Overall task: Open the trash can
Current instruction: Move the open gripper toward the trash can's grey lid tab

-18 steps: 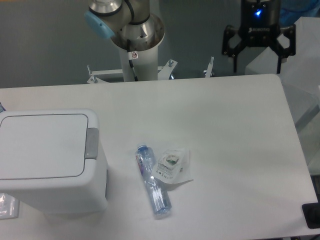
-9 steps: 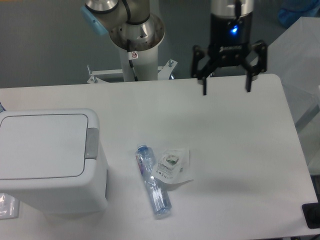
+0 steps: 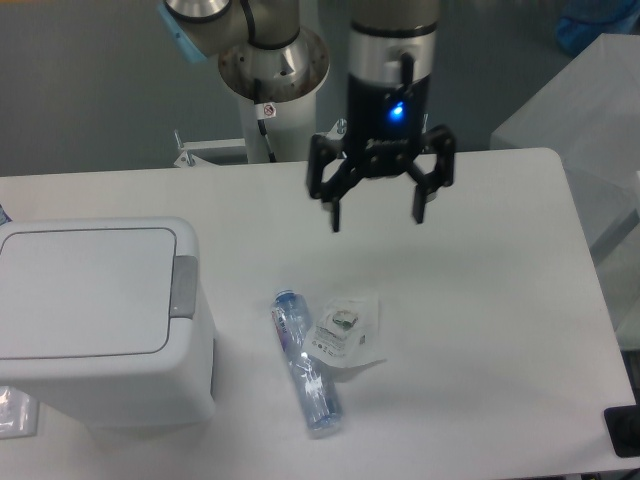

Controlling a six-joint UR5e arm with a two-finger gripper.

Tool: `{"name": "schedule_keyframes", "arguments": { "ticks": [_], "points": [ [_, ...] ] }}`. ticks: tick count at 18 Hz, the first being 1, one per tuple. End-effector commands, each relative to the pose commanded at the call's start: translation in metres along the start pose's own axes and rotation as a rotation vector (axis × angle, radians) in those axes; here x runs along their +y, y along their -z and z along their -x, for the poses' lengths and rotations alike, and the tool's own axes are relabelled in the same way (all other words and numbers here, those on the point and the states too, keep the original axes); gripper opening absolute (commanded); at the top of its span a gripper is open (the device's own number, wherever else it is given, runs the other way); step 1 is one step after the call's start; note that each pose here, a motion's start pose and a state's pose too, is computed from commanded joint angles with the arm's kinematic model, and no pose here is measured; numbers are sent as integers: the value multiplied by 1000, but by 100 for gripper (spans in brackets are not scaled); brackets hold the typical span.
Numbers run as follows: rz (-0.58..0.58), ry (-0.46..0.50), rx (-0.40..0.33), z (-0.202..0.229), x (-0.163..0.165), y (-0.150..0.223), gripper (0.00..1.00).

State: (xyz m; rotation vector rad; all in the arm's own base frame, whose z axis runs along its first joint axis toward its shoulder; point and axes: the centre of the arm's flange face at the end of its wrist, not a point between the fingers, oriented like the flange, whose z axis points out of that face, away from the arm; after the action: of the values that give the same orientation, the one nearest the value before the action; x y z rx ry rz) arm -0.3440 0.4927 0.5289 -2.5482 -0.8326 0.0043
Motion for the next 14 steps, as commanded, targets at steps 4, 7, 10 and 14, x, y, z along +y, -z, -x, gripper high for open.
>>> {"name": "schedule_keyframes", "arguments": {
  "ticks": [4, 7, 10, 14],
  "points": [
    [-21, 50, 15, -24, -5, -10, 100],
    [-7, 42, 28, -41, -4, -19, 100],
    [-8, 46, 38, -53, -6, -25, 100],
    [-10, 58, 46, -64, -5, -27, 100]
  ]
}}
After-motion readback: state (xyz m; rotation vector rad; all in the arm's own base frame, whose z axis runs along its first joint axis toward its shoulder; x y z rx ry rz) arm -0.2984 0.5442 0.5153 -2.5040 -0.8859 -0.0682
